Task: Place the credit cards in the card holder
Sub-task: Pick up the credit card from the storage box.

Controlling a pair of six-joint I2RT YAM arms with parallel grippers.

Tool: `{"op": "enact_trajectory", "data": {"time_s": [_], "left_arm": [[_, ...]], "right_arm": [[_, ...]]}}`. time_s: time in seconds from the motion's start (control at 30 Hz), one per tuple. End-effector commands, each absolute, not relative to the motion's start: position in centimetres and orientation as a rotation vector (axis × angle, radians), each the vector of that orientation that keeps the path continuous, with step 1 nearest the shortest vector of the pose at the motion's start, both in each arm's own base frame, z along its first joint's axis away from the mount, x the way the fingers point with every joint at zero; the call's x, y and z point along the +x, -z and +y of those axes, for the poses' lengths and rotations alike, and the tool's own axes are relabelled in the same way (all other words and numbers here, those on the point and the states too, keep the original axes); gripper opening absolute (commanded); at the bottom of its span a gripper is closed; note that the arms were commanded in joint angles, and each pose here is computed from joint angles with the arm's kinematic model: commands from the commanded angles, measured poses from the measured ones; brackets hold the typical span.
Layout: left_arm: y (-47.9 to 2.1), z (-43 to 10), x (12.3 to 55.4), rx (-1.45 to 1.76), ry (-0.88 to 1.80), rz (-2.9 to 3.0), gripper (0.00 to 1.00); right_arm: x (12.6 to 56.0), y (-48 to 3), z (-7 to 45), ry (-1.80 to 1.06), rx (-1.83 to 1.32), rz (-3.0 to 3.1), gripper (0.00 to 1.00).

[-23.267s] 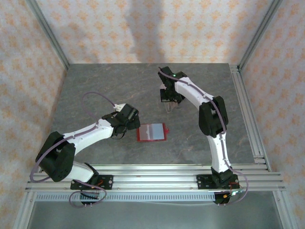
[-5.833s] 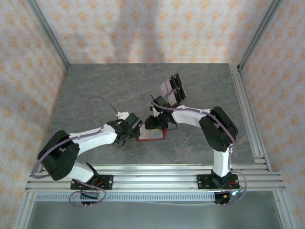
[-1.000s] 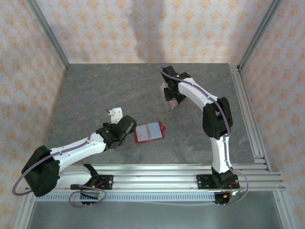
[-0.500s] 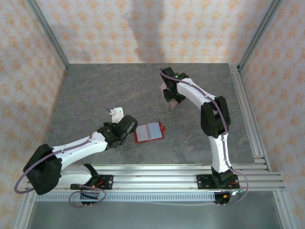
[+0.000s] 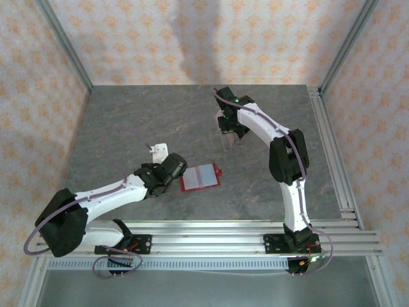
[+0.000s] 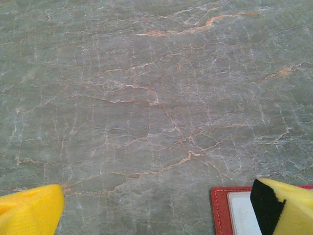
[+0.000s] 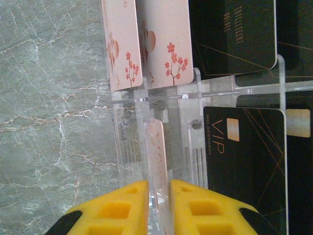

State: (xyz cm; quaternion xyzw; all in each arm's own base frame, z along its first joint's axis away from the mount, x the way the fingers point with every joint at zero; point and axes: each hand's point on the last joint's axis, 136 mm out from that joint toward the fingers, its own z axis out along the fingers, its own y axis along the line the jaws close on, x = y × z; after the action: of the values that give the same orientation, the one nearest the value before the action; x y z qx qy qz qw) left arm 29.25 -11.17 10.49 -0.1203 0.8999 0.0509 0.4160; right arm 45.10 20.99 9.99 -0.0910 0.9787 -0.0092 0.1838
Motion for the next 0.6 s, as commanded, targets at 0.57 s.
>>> {"op": "enact_trajectory", "data": {"time_s": [0.57], "left_arm": [[-11.3, -10.9, 29.7, -0.320, -0.144, 2.243, 1.00]], "right_arm": [[44.4, -8.5, 20.4, 0.026, -0.246, 2.817, 0.14]]}}
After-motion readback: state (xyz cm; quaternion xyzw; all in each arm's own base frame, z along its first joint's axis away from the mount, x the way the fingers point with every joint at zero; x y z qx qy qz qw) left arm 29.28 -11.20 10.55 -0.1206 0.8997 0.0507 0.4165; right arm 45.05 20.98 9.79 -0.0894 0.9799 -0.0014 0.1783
